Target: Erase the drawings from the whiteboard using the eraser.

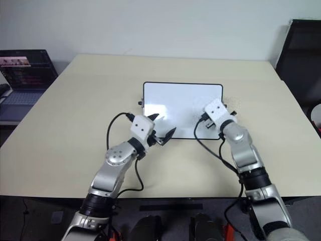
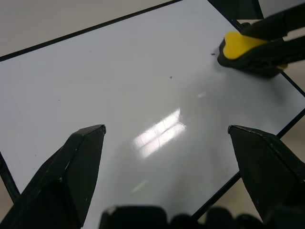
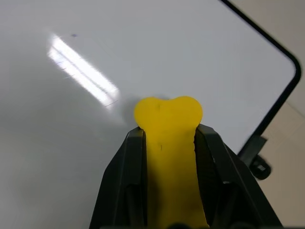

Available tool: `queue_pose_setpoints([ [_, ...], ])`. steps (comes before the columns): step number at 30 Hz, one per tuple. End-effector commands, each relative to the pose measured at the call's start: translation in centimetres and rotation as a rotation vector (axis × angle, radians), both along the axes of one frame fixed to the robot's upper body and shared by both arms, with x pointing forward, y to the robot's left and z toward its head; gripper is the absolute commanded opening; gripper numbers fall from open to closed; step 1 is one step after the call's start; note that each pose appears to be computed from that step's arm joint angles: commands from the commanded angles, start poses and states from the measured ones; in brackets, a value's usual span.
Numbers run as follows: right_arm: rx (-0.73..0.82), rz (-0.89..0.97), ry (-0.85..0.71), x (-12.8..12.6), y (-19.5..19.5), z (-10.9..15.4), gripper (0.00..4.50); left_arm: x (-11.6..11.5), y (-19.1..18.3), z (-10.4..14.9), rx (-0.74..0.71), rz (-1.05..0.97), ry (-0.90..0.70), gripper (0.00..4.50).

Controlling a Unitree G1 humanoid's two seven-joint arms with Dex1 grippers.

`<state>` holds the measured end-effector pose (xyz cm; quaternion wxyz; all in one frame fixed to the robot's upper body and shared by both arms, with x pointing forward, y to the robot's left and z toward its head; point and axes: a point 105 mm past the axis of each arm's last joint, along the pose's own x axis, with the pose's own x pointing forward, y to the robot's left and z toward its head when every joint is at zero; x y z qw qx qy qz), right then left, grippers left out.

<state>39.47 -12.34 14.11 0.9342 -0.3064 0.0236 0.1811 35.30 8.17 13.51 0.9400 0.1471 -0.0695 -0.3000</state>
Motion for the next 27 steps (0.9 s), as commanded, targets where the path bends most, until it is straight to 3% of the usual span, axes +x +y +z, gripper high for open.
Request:
queue_pose_setpoints([
  [1,-0.003,0.006,0.024,-0.4,0.3,-0.4,1.02,-0.2,-0.2,1.3,-0.014,-0.004,-0.050,4.50],
  [16,0.003,-0.064,-0.161,3.2,-0.8,5.2,1.02,0.1,-0.4,1.4,-0.017,-0.006,-0.053,4.50],
  [21,-0.015,-0.056,-0.118,2.7,-0.9,3.8,1.02,0.1,-0.3,1.4,-0.019,-0.002,-0.053,4.50],
  [27,-0.046,-0.023,0.004,0.5,-0.6,0.3,1.02,0.0,-0.3,1.4,-0.019,-0.003,-0.053,4.50],
])
